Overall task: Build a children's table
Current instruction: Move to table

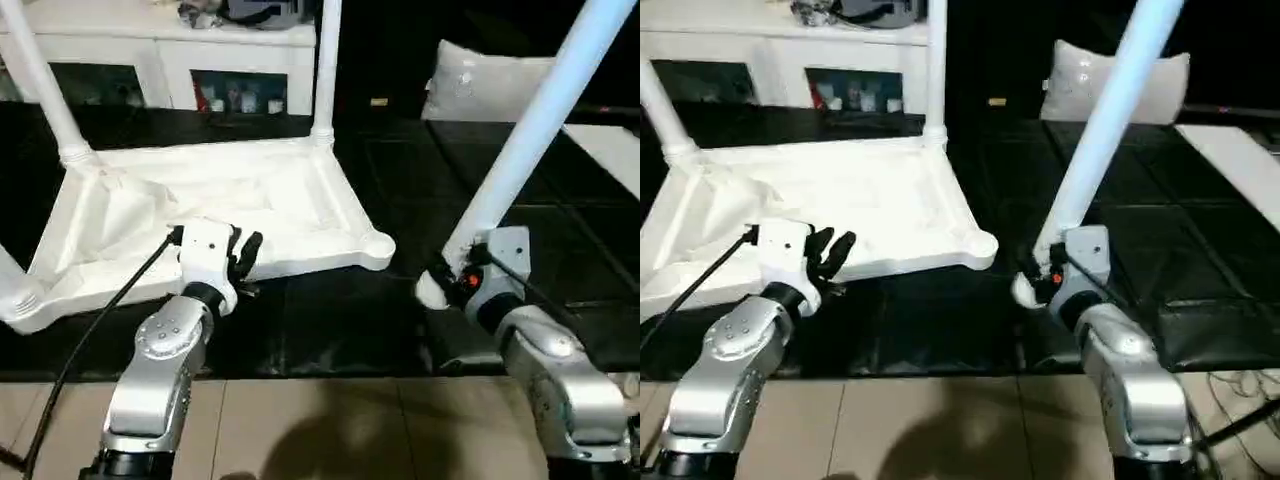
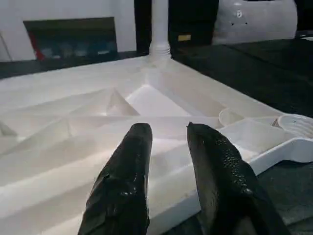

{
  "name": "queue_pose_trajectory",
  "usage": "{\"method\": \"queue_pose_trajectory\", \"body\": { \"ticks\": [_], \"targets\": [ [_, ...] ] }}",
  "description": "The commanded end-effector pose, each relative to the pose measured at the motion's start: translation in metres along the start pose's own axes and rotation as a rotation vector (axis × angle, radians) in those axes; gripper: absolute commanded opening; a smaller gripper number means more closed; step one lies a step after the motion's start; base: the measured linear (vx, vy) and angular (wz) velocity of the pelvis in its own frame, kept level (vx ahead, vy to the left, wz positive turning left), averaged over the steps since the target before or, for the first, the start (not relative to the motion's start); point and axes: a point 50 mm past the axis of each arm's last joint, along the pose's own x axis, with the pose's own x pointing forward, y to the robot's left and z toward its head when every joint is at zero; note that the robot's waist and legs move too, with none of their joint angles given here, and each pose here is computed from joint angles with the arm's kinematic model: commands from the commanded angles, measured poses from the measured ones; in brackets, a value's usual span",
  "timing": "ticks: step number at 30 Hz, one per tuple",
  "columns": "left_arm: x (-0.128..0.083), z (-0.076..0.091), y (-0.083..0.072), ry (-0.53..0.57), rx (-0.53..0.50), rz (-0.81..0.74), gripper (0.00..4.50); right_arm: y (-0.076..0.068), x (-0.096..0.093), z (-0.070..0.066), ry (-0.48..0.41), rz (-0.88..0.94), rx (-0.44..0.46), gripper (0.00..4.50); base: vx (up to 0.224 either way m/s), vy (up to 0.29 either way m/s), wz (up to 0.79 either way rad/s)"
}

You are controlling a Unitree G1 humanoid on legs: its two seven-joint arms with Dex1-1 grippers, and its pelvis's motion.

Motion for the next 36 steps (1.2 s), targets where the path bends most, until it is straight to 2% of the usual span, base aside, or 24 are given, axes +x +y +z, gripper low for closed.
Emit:
{"method": "queue_pose_trajectory", "body": {
  "ticks": [1,4,19,24,36],
  "targets": [
    [0.0003,0.0012,-0.0051,0.002,0.011,-0.02,1.45,-0.0059,-0.0026,0.0054,-0.027,-0.012,0.029,1.89,0.0,0.0,0.0],
    [0.0008,0.0006,-0.0061,0.003,0.008,-0.022,1.45,-0.006,-0.0028,0.0033,-0.026,-0.015,0.002,1.89,0.0,0.0,0.0],
    [0.004,0.0006,-0.0053,0.006,0.004,-0.018,1.45,-0.0038,-0.0011,0.001,-0.012,0.019,-0.05,1.89,0.146,0.02,-0.07],
    [0.0042,0.0008,-0.0052,0.005,0.006,-0.018,1.45,-0.0016,-0.0008,-0.0011,0.015,0.045,-0.1,1.89,0.056,-0.052,0.05],
    [0.006,0.0014,-0.0065,0.004,0.01,-0.028,1.45,-0.0005,0.0015,-0.0027,0.023,0.054,-0.116,1.89,0.023,0.017,0.02]
  ]
}}
